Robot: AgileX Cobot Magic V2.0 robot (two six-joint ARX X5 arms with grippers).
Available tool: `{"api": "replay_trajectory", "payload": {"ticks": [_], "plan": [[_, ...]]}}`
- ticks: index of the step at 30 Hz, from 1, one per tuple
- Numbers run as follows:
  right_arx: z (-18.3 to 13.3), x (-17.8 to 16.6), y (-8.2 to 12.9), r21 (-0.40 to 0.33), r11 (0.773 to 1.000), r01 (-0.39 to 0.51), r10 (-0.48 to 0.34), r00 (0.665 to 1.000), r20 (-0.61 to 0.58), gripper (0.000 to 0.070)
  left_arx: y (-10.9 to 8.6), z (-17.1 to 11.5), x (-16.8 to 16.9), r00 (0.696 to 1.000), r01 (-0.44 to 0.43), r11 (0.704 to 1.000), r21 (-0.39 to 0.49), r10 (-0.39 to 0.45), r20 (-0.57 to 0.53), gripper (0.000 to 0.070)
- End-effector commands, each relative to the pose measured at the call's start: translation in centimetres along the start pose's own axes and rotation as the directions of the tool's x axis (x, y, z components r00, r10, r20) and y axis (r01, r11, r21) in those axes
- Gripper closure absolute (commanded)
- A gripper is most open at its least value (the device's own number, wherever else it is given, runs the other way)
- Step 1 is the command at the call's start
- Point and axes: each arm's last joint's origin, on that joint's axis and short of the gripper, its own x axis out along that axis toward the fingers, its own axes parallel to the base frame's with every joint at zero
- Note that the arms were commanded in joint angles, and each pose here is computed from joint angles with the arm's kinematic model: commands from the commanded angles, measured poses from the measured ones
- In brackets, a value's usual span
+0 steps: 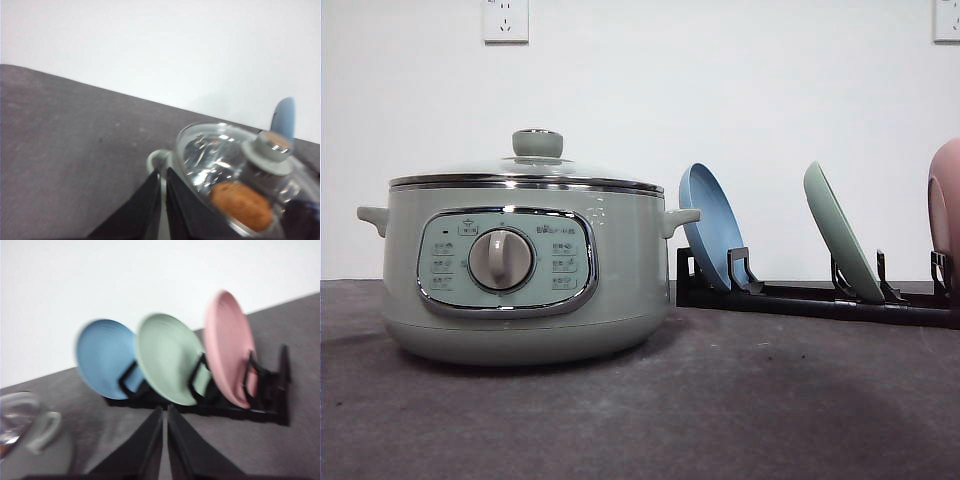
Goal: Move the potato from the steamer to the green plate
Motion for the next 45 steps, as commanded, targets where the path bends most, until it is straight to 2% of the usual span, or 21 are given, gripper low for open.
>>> {"api": "replay_trajectory", "payload": {"ticks": [1,6,12,17,21,24,27,30,34,42,43,45], "plan": [[1.2,-0.2,0.6,0.015,0.999,-0.029,0.029,0.999,-0.013,0.0696,-0.7,1.9,-0.2,0.999,0.033,0.999,-0.003,-0.033,0.02,0.069],[3.5,-0.2,2.0,0.034,0.99,-0.134,0.137,0.979,-0.148,0.0696,-2.4,5.6,-0.1,0.989,0.141,0.99,0.006,-0.141,-0.039,0.069],[5.1,0.3,3.1,0.038,0.959,-0.281,0.279,0.913,-0.298,0.0696,-4.3,8.7,0.2,0.966,0.248,0.968,0.05,-0.242,-0.094,0.069],[6.8,0.5,4.0,0.013,0.93,-0.366,0.348,0.874,-0.339,0.0696,-5.7,10.2,0.6,0.917,0.382,0.923,0.04,-0.373,-0.143,0.069],[7.9,0.7,4.7,-0.034,0.906,-0.421,0.384,0.856,-0.347,0.0696,-6.6,10.8,1.4,0.876,0.458,0.888,0.039,-0.443,-0.193,0.069],[8.4,0.8,5.3,-0.061,0.88,-0.472,0.42,0.832,-0.363,0.0696,-7.1,10.9,2.1,0.847,0.493,0.869,0.028,-0.472,-0.245,0.069],[8.4,1.0,6.0,-0.073,0.847,-0.526,0.461,0.797,-0.391,0.0696,-7.5,10.5,2.9,0.791,0.561,0.828,0.025,-0.527,-0.311,0.069],[8.1,1.3,6.3,-0.069,0.829,-0.555,0.48,0.769,-0.421,0.0696,-7.7,10.0,3.5,0.737,0.613,0.79,0.007,-0.568,-0.365,0.069],[7.9,1.6,6.4,-0.073,0.834,-0.547,0.464,0.766,-0.445,0.0696,-7.9,9.6,3.7,0.72,0.622,0.783,-0.005,-0.574,-0.391,0.0684],[7.9,1.7,6.4,-0.074,0.839,-0.54,0.457,0.771,-0.443,0.0692,-7.8,9.6,3.7,0.717,0.62,0.784,-0.009,-0.572,-0.398,0.0664],[7.9,1.7,6.4,-0.074,0.838,-0.54,0.457,0.771,-0.444,0.068,-7.8,9.5,3.7,0.717,0.62,0.785,-0.01,-0.571,-0.4,0.0644],[7.9,1.7,6.4,-0.074,0.839,-0.539,0.457,0.771,-0.444,0.0587,-7.8,9.5,3.7,0.715,0.618,0.786,-0.013,-0.569,-0.406,0.0524]]}}
